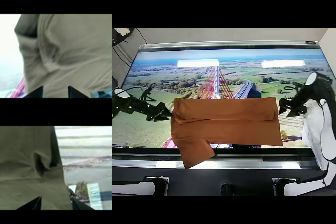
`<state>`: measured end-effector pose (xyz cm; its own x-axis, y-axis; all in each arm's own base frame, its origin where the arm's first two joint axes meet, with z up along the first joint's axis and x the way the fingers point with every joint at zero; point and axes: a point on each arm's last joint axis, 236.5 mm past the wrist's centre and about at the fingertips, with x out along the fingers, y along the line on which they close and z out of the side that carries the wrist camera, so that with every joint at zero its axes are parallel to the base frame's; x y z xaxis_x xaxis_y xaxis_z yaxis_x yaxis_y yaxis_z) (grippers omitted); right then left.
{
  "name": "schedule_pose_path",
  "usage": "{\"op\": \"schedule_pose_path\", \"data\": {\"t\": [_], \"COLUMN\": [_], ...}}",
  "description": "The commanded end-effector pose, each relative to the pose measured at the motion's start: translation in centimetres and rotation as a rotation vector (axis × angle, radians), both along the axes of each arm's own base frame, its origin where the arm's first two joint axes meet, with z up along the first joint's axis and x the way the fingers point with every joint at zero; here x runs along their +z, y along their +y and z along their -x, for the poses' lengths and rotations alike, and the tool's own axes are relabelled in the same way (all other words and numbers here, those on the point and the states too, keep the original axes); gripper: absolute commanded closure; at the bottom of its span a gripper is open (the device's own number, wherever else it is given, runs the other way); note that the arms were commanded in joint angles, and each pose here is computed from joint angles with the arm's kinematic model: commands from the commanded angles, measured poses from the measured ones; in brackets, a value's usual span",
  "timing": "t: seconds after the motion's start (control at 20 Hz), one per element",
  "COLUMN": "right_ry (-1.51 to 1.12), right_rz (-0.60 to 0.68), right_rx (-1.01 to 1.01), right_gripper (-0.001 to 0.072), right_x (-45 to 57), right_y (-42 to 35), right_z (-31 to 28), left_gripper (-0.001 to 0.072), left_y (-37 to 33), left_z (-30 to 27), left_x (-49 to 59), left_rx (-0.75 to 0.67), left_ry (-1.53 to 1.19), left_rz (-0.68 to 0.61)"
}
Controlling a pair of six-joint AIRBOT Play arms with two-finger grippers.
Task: Fold the shirts.
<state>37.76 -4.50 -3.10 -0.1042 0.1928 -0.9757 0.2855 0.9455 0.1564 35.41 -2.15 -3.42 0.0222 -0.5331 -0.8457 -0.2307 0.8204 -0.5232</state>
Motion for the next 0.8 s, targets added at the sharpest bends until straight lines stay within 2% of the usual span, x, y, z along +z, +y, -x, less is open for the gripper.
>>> {"op": "schedule_pose_path", "data": {"t": [0.0, 0.15, 0.25, 0.5, 0.75], "right_ry": [0.073, 0.094, 0.092, 0.092, 0.094], "right_rz": [-0.017, -0.021, -0.016, -0.009, -0.01], "right_rx": [-0.062, -0.076, -0.08, -0.083, -0.071], "right_gripper": [0.0258, 0.0271, 0.0271, 0.0272, 0.0272], "right_x": [0.8, -1.1, -1.9, -2.6, -2.6], "right_y": [-1.2, -0.2, 0.2, 0.7, 0.6], "right_z": [4.5, 8.7, 10.3, 12.3, 12.4], "left_gripper": [0.0305, 0.0306, 0.0308, 0.0309, 0.0309], "left_y": [0.8, -2.6, -4.1, -6.7, -7.3], "left_z": [6.2, 13.5, 16.1, 16.5, 14.4], "left_x": [-1.0, -4.1, -5.2, -6.4, -6.9], "left_rx": [-0.009, -0.012, -0.007, 0.031, 0.05], "left_ry": [0.094, 0.149, 0.147, 0.119, 0.036], "left_rz": [-0.037, 0.024, 0.053, 0.114, 0.081]}}
